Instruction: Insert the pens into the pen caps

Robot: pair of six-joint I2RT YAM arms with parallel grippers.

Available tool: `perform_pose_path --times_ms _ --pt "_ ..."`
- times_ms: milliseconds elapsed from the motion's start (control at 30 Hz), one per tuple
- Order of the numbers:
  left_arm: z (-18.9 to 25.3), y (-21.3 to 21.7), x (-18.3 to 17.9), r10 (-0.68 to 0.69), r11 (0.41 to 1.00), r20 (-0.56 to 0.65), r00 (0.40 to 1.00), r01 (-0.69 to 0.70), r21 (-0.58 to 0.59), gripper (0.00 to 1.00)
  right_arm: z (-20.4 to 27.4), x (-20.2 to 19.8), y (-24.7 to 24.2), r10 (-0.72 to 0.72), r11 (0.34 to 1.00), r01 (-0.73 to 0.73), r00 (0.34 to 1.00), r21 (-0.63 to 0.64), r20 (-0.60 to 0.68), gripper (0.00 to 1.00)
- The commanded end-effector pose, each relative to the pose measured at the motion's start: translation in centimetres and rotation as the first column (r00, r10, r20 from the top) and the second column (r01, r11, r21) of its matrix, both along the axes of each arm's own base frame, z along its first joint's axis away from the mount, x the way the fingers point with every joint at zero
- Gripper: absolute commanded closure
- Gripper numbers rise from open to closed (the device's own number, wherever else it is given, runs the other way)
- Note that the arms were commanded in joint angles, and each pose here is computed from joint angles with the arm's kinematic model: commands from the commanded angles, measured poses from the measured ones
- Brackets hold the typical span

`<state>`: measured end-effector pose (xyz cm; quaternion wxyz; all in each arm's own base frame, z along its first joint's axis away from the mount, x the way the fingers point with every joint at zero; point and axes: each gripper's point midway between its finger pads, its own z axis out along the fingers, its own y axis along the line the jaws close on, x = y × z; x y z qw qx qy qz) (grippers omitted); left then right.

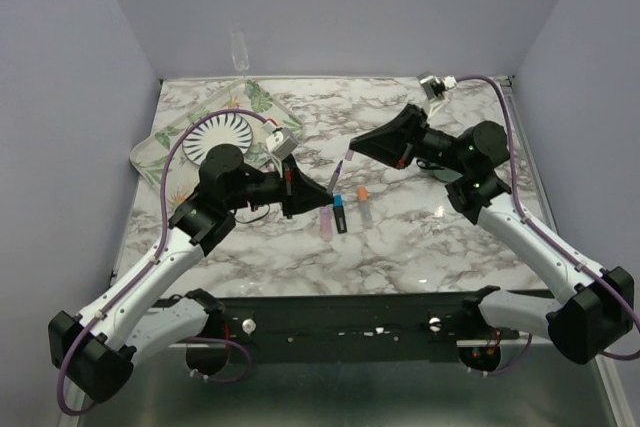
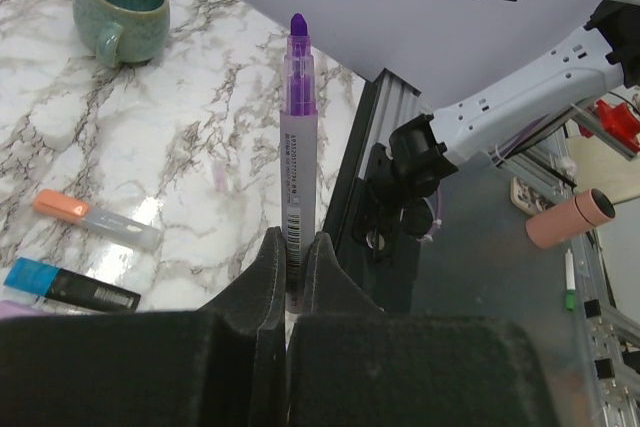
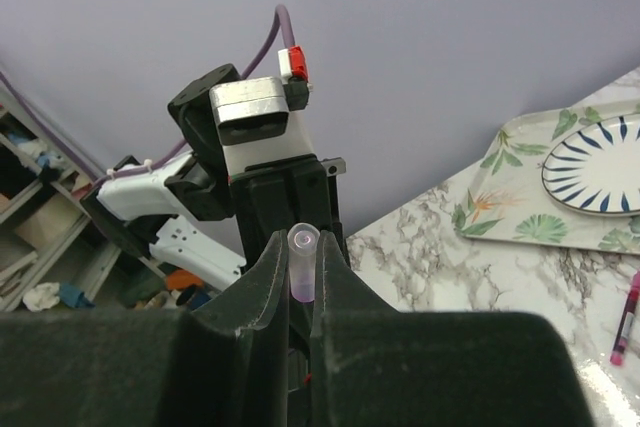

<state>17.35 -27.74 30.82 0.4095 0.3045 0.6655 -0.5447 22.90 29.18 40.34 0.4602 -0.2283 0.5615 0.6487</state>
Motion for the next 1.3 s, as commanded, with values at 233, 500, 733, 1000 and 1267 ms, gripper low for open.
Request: perform_pose_path --times_ms 233,500,733,1000,1267 --pt "0.6 0.1 -0.9 -0.030 0.999 0.021 0.999 0.031 -0.019 1.00 -0.4 -0.1 0.9 0.036 0.999 -0.036 0.999 0.027 -0.001 0.99" --pt "0.6 0.1 -0.9 -0.027 0.999 0.021 0.999 0.028 -0.020 1.00 -1.0 0.3 1.4 0.036 0.999 -0.035 0.999 0.021 -0.014 0.99" --pt "0.8 0.2 -0.7 -0.014 1.000 0.028 1.000 0.014 -0.021 1.00 -1.6 -0.4 1.6 0.054 0.998 -0.053 0.998 0.020 -0.024 0.99" --pt "0.9 0.4 -0.7 -0.003 1.000 0.036 0.999 0.004 -0.028 1.00 -4.1 -0.9 1.4 0.038 0.999 -0.038 0.997 -0.009 -0.062 0.99" --pt "1.1 0.7 -0.1 0.038 0.999 0.046 0.998 -0.036 -0.038 1.00 -6.1 -1.6 2.4 0.020 0.997 -0.025 0.997 -0.070 -0.072 0.99"
